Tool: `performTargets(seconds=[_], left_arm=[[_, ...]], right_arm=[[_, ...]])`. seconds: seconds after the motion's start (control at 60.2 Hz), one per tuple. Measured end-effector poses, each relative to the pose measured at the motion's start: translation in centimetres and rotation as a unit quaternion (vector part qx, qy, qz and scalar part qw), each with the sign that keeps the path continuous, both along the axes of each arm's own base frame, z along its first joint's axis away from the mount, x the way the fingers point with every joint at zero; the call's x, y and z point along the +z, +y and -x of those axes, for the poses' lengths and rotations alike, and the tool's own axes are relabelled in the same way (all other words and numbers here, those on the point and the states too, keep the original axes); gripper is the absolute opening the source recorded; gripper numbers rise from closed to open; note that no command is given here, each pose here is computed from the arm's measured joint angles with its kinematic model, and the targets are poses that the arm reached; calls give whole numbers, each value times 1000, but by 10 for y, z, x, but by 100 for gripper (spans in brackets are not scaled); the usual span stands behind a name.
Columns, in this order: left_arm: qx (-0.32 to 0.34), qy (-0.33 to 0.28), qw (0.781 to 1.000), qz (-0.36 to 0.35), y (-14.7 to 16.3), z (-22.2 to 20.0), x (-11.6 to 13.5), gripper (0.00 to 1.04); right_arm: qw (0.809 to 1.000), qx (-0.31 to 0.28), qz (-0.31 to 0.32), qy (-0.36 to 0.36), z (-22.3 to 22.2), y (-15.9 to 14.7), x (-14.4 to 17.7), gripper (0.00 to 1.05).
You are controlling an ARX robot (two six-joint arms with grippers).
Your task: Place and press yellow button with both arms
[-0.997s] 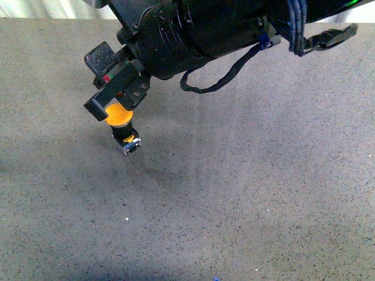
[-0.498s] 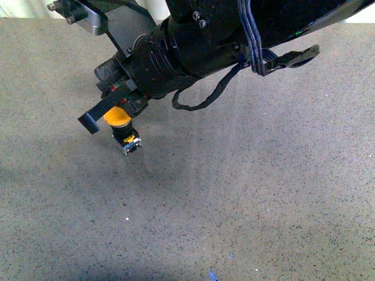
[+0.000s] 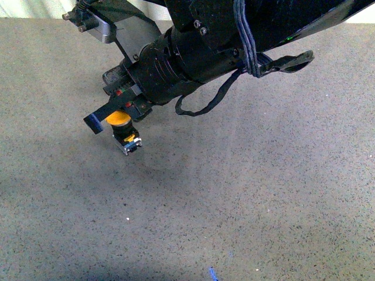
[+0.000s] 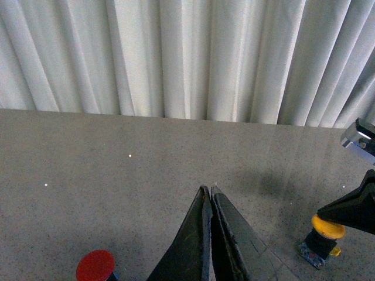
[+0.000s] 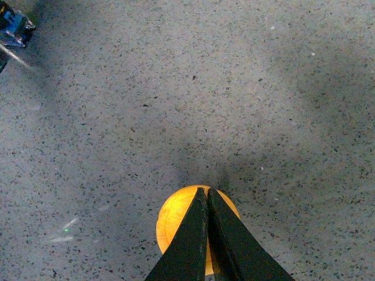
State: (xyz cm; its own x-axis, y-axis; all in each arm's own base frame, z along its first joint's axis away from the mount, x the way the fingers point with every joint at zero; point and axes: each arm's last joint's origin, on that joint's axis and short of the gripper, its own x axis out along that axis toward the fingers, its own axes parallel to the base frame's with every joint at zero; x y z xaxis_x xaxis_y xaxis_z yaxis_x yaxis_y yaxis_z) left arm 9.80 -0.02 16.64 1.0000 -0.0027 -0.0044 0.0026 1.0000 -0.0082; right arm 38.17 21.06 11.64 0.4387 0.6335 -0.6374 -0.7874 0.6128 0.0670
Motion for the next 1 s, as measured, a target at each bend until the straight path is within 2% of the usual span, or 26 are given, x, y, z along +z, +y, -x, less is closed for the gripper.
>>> performTargets(seconds=[0.249,0.465,0.532,0.681,0.715,0.731,0.798,0.847,0.881,0.997], left_arm=[[0,0,1000,0,0,0,0,1],[0,0,1000,0,0,0,0,1],[0,0,1000,0,0,0,0,1],[0,0,1000,0,0,0,0,1],[0,0,1000,0,0,0,0,1],[0,0,1000,0,0,0,0,1],[0,0,1000,0,0,0,0,1],[0,0,1000,0,0,0,0,1],[0,0,1000,0,0,0,0,1],[0,0,1000,0,0,0,0,1]], right_arm=[[999,-39,-32,-18,2,-17,18,1],[987,-101,-99,-78,15,-61,77,1],[980,-129,-115,-96,25,-85,93,11],[967,-203,-111,-109,55,-137,104,36],[961,-227,-108,-117,63,-147,105,40],[949,-261,-104,-144,68,-153,105,37],[881,-378,-103,-266,92,-172,109,23],[842,-418,-116,-320,112,-182,110,11],[836,-421,-121,-330,124,-186,106,2],[843,-419,-117,-318,144,-190,90,1]])
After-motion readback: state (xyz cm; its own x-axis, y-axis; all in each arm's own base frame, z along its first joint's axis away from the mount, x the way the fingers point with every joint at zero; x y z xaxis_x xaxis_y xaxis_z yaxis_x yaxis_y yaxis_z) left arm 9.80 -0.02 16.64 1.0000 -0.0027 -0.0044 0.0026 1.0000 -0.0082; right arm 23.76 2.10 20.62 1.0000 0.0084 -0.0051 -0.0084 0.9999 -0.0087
